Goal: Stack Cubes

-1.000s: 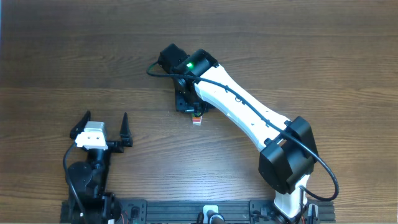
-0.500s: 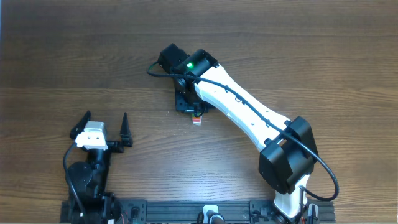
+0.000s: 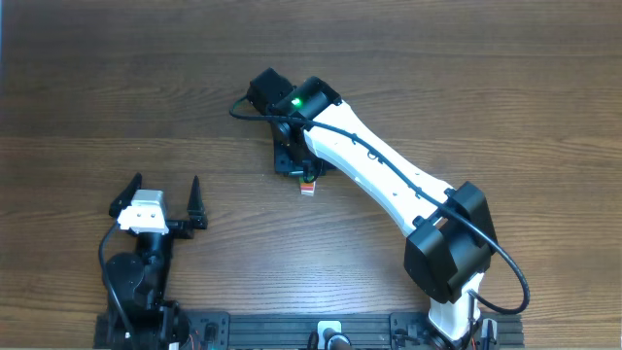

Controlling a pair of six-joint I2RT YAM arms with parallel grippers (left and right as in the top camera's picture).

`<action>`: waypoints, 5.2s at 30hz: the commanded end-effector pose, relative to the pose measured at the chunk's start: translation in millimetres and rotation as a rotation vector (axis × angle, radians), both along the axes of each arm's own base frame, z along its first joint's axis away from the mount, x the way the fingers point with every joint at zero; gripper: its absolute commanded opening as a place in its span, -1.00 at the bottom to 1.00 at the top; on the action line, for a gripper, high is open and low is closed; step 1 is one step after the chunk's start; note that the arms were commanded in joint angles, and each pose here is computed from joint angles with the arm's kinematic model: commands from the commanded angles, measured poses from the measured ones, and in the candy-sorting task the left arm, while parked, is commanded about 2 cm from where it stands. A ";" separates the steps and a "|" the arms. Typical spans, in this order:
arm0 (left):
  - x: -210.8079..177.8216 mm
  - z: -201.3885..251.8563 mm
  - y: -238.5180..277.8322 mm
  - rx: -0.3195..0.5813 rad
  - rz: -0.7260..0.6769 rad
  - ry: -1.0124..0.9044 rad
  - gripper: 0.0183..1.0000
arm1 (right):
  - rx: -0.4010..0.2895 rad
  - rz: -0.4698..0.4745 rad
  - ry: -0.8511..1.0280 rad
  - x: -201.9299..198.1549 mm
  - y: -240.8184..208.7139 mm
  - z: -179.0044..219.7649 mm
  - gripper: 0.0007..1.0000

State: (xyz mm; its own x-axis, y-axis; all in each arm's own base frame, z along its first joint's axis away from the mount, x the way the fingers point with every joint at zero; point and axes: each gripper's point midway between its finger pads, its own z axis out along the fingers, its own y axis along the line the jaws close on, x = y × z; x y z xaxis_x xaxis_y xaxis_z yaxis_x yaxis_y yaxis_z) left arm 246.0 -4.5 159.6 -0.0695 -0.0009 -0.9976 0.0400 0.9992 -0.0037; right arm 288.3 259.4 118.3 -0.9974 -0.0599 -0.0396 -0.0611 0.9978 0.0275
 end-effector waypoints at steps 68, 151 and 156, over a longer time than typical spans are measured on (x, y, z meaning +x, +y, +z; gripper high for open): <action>-0.1 -1.3 -2.2 0.017 -0.012 -0.002 1.00 | -0.283 -0.075 -0.576 4.3 -210.0 174.6 0.99; -0.1 -1.3 -2.2 0.017 -0.012 -0.002 1.00 | 0.053 -0.096 -1.456 -42.0 -259.4 38.5 0.99; -0.1 -1.3 -2.2 0.017 -0.012 -0.002 1.00 | 0.053 -0.095 -1.456 -42.0 -259.4 38.5 0.98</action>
State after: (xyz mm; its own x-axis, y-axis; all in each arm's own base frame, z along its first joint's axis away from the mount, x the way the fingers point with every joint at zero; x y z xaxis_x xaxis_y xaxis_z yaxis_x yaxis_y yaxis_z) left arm 246.0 -4.5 159.7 -0.0691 -0.0005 -0.9976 0.0400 0.9992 -0.0033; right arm 246.2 2.5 158.4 -0.0778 0.0442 -0.9960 -0.0118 0.9989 0.0452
